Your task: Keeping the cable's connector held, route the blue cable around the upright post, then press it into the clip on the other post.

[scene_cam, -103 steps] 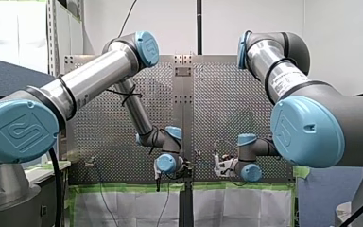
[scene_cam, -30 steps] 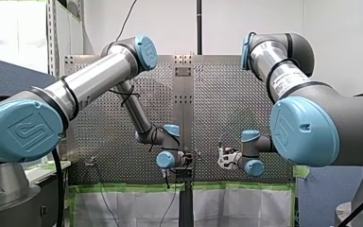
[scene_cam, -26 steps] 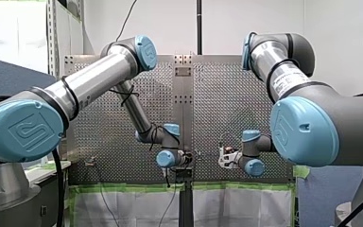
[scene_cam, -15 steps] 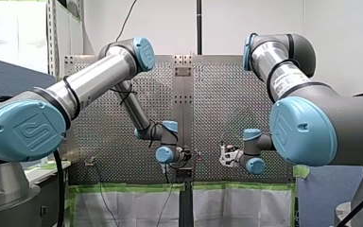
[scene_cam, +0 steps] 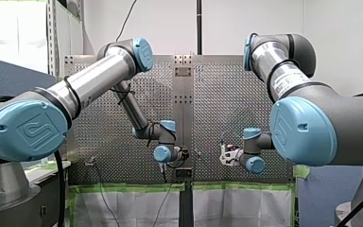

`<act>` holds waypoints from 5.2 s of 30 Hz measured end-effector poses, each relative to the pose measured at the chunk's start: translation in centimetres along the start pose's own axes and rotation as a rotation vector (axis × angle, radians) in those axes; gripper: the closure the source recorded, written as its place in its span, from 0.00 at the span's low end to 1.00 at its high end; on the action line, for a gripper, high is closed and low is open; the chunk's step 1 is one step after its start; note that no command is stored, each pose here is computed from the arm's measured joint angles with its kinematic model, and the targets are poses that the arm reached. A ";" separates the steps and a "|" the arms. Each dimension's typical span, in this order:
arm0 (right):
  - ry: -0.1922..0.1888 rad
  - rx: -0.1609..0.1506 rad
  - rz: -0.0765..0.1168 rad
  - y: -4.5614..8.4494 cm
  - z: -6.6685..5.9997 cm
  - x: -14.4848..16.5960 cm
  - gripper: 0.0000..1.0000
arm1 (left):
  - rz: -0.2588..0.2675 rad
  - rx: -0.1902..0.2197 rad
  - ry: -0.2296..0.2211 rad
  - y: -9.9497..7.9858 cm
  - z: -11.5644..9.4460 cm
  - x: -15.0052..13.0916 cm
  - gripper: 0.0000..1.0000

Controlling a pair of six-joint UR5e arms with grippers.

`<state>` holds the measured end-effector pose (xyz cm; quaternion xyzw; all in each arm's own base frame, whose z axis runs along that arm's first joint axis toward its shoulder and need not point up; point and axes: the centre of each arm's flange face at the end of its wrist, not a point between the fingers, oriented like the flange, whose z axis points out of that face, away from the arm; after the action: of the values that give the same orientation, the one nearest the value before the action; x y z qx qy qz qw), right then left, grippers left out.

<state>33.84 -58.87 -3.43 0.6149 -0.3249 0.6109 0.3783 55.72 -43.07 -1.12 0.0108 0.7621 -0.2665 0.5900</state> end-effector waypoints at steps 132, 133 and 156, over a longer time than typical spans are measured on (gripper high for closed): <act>-0.035 0.006 -0.006 1.3 -0.5 -0.7 1.00 | 0.293 -0.024 0.135 -5.6 -10.8 0.9 0.00; -0.035 0.005 -0.006 1.3 -0.5 -0.7 1.00 | 0.295 -0.032 0.124 -5.6 -11.0 0.5 0.00; -0.036 0.010 -0.001 1.5 -0.5 -0.8 1.00 | 0.151 -0.115 0.080 -6.1 -18.8 -4.3 0.00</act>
<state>32.29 -59.21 -4.18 0.6279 -0.3284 0.6012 0.3694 38.21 -39.09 8.23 0.0447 0.7961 -0.1764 0.5772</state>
